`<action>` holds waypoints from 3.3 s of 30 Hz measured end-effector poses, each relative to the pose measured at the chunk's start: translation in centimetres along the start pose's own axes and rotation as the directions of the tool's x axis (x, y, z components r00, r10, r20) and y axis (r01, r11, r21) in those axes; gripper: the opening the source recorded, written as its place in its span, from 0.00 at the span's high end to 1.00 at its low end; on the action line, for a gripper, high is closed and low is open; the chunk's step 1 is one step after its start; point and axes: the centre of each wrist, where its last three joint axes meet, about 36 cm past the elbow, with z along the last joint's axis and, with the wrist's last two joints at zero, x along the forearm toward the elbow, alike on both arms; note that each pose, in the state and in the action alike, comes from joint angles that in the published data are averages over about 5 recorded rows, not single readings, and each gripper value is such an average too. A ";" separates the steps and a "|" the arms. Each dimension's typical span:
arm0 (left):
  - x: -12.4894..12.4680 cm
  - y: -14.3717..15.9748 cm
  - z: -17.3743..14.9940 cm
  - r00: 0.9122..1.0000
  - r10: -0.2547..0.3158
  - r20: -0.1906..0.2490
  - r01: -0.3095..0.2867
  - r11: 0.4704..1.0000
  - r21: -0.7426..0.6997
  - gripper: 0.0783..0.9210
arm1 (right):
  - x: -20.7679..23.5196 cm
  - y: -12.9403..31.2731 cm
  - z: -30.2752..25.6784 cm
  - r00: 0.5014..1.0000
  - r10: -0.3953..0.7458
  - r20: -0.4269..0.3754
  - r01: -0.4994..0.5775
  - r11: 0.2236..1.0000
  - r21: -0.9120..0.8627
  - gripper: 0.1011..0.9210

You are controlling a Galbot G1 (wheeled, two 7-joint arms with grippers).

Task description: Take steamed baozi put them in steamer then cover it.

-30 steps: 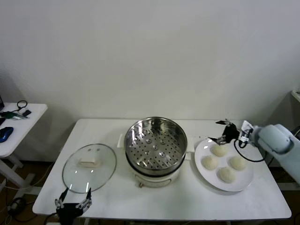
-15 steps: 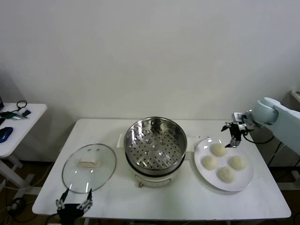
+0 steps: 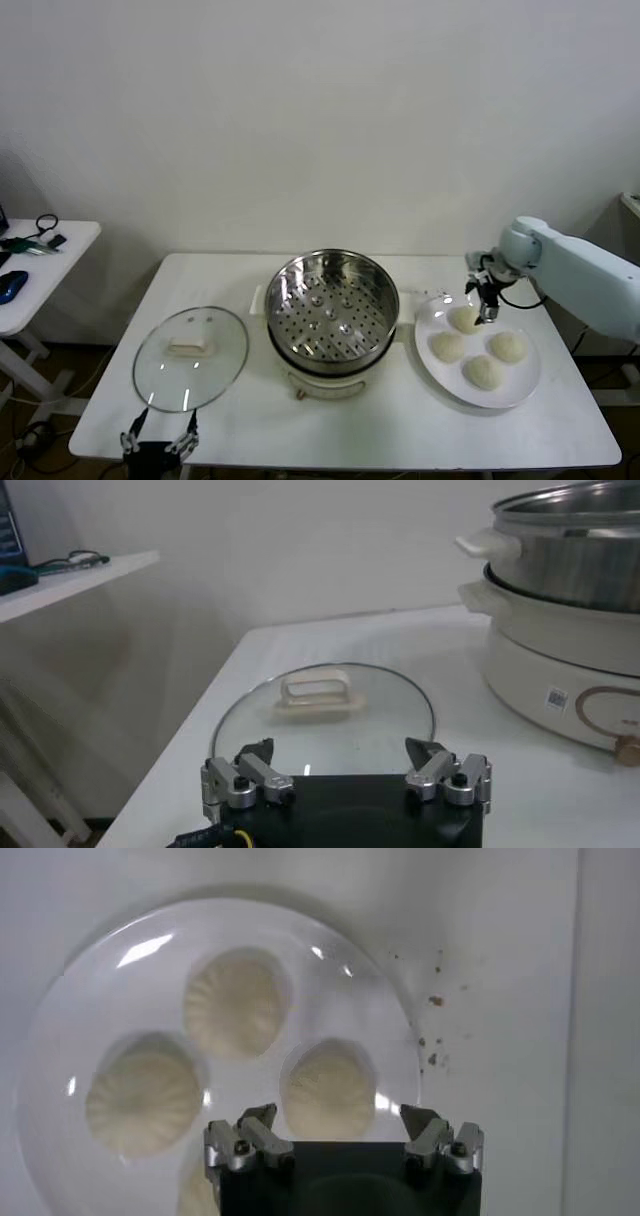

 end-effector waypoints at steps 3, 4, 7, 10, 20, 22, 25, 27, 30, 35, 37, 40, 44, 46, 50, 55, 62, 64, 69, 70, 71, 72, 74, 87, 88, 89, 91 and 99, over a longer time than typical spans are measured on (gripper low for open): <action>0.1 -0.2 -0.1 1.000 0.002 0.000 -0.002 1.000 0.001 0.12 | -0.9 0.0 0.0 1.000 -0.006 -0.003 0.006 1.000 -0.009 0.12; 0.1 -0.3 -0.1 1.000 0.002 0.000 -0.002 1.000 0.001 0.12 | -1.2 0.0 0.0 1.000 -0.007 -0.004 0.007 1.000 -0.012 0.12; 0.2 -0.4 0.0 1.000 0.002 -0.003 -0.002 1.000 0.001 0.12 | -1.9 -0.1 0.1 1.000 -0.007 -0.007 0.007 1.000 -0.019 0.12; 0.2 -0.5 0.0 1.000 0.001 -0.004 -0.001 1.000 0.002 0.12 | -2.4 -0.1 0.3 1.000 -0.001 -0.011 0.001 1.000 -0.028 0.14; 0.3 -0.5 -0.1 1.000 -0.004 0.000 0.004 1.000 0.001 0.12 | -2.9 0.1 0.8 1.000 0.005 -0.002 -0.005 0.999 -0.047 0.30; 0.3 -0.4 -0.2 1.000 -0.005 0.001 0.005 1.000 0.000 0.12 | -2.6 0.0 0.8 1.000 0.008 0.006 -0.008 0.999 -0.047 0.31; 0.3 -0.4 -0.2 1.000 -0.005 0.004 0.005 1.000 -0.001 0.12 | -1.4 -0.3 0.7 0.999 0.021 0.024 -0.020 0.999 -0.036 0.31; 0.3 -0.5 -0.2 1.000 -0.004 0.005 0.004 1.000 -0.002 0.12 | 0.1 -0.7 0.4 0.999 0.034 0.040 -0.034 0.999 -0.015 0.31; 0.3 -0.6 -0.3 1.000 0.001 0.007 -0.001 1.000 -0.003 0.12 | 3.5 -1.6 -0.7 0.996 0.060 0.072 -0.063 0.997 0.041 0.31; 0.5 -1.0 -0.3 1.000 0.014 0.007 -0.014 1.000 -0.003 0.12 | 11.4 -3.2 -4.8 0.982 0.108 0.152 -0.139 0.968 0.208 0.31; 0.5 -1.1 -0.3 1.000 0.019 0.005 -0.018 1.000 -0.004 0.12 | 14.9 -3.5 -7.2 0.975 0.122 0.185 -0.175 0.937 0.301 0.31; 0.6 -1.2 -0.3 1.000 0.024 0.002 -0.024 1.000 -0.004 0.12 | 19.7 -3.2 -11.2 0.966 0.135 0.220 -0.223 0.864 0.451 0.31; 0.6 -1.3 -0.4 1.000 0.026 0.000 -0.026 1.000 -0.004 0.12 | 24.0 -1.9 -16.7 0.961 0.132 0.242 -0.261 0.720 0.643 0.31; 0.6 -1.3 -0.4 1.000 0.027 0.000 -0.027 1.000 -0.004 0.12 | 25.1 -1.1 -19.4 0.962 0.124 0.244 -0.266 0.636 0.724 0.31; 0.5 -1.4 -0.4 1.000 0.027 0.001 -0.027 1.000 -0.003 0.12 | 25.4 0.2 -23.7 0.966 0.108 0.233 -0.256 0.479 0.839 0.31; 0.5 -1.5 -0.3 1.000 0.022 -0.001 -0.022 1.000 -0.003 0.12 | 22.9 1.0 -27.4 0.974 0.085 0.212 -0.228 0.334 0.914 0.31; 0.4 -1.4 0.1 1.000 0.011 -0.008 -0.011 1.000 -0.004 0.12 | 17.5 0.8 -29.7 0.979 0.067 0.190 -0.200 0.215 0.956 0.30; 0.4 -1.5 0.2 1.000 0.011 -0.010 -0.011 1.000 -0.004 0.12 | 16.1 0.6 -30.0 0.980 0.064 0.188 -0.197 0.198 0.960 0.30; 0.2 -1.6 0.4 1.000 0.014 -0.012 -0.014 1.000 -0.006 0.12 | 13.2 -0.2 -30.6 0.982 0.056 0.183 -0.190 0.174 0.966 0.30; 0.2 -1.6 0.4 1.000 0.013 -0.013 -0.013 1.000 -0.006 0.12 | 12.7 -0.3 -30.7 0.982 0.055 0.181 -0.188 0.172 0.967 0.30; 0.2 -1.6 0.4 1.000 0.013 -0.013 -0.013 1.000 -0.006 0.12 | 12.2 -0.4 -30.8 0.982 0.055 0.181 -0.187 0.170 0.967 0.30; 0.1 -1.6 0.5 1.000 0.012 -0.014 -0.013 1.000 -0.005 0.12 | 11.7 -0.6 -30.9 0.982 0.055 0.180 -0.187 0.169 0.968 0.30; 0.1 -1.6 0.6 1.000 0.011 -0.015 -0.011 1.000 -0.005 0.12 | 10.9 -0.9 -31.0 0.982 0.057 0.182 -0.189 0.168 0.967 0.30; 0.1 -1.5 0.6 1.000 0.009 -0.016 -0.010 1.000 -0.005 0.12 | 10.0 -1.9 -31.5 0.979 0.029 0.203 -0.205 0.200 0.958 0.13; 0.1 -1.5 0.6 1.000 0.010 -0.016 -0.010 1.000 -0.005 0.12 | 10.5 -2.0 -31.4 0.978 0.024 0.205 -0.206 0.206 0.957 0.13; 0.2 -1.5 0.6 1.000 0.010 -0.016 -0.010 1.000 -0.005 0.12 | 11.1 -2.1 -31.3 0.978 0.021 0.208 -0.207 0.212 0.955 0.12; 0.2 -1.6 0.5 1.000 0.012 -0.015 -0.012 1.000 -0.006 0.12 | 12.5 -2.5 -30.9 0.977 0.018 0.212 -0.211 0.227 0.951 0.12; 0.3 -2.0 0.1 1.000 0.022 -0.008 -0.022 1.000 -0.006 0.12 | 19.4 -3.9 -25.7 0.978 0.023 0.207 -0.196 0.439 0.877 0.12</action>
